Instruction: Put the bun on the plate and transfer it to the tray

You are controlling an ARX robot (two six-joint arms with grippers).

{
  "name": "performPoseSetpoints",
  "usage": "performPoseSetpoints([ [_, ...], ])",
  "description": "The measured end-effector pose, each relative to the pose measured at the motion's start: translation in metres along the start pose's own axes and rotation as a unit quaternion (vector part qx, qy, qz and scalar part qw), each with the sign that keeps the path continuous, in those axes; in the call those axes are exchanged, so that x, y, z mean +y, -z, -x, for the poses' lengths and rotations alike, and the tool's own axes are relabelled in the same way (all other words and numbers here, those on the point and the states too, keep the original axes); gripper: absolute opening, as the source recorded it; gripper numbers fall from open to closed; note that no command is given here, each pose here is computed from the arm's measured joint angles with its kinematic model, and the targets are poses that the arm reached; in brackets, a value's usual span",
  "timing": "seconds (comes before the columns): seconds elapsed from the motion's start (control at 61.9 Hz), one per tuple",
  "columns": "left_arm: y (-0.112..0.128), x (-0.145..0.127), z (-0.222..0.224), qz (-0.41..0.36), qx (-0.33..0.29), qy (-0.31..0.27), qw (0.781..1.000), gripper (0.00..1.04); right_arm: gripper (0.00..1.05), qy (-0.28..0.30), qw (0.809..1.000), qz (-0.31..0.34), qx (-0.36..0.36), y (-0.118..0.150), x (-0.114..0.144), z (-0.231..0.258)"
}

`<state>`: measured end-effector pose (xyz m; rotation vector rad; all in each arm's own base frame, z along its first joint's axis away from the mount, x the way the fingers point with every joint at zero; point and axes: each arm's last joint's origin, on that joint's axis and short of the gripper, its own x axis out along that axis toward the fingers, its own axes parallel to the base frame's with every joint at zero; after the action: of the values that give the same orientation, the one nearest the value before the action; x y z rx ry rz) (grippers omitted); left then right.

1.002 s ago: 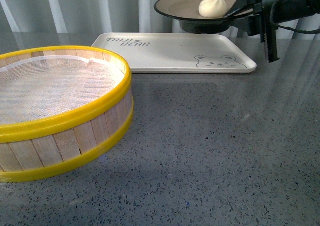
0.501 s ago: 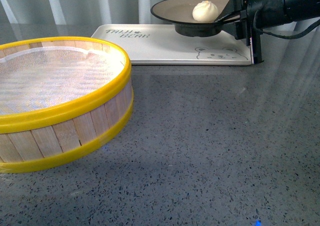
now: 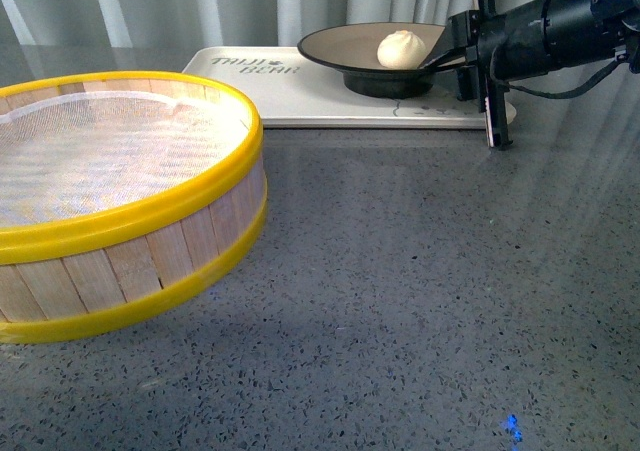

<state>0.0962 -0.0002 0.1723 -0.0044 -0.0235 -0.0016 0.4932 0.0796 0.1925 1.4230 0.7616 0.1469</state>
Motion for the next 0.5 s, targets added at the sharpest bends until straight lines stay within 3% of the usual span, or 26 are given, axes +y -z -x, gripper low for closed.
performPoseSetpoints([
  [0.145,0.0,0.0,0.0,0.0,0.0,0.0,1.0,0.98,0.05,-0.001,1.0,-0.001,0.001,-0.002,0.0,-0.002],
  [0.291,0.0,0.0,0.0,0.0,0.0,0.0,1.0,0.98,0.34,-0.012,1.0,-0.001,0.006,-0.003,0.006,-0.002],
  [0.501,0.0,0.0,0.0,0.0,0.0,0.0,1.0,0.98,0.66,-0.017,1.0,-0.001,0.011,-0.003,0.011,-0.001],
])
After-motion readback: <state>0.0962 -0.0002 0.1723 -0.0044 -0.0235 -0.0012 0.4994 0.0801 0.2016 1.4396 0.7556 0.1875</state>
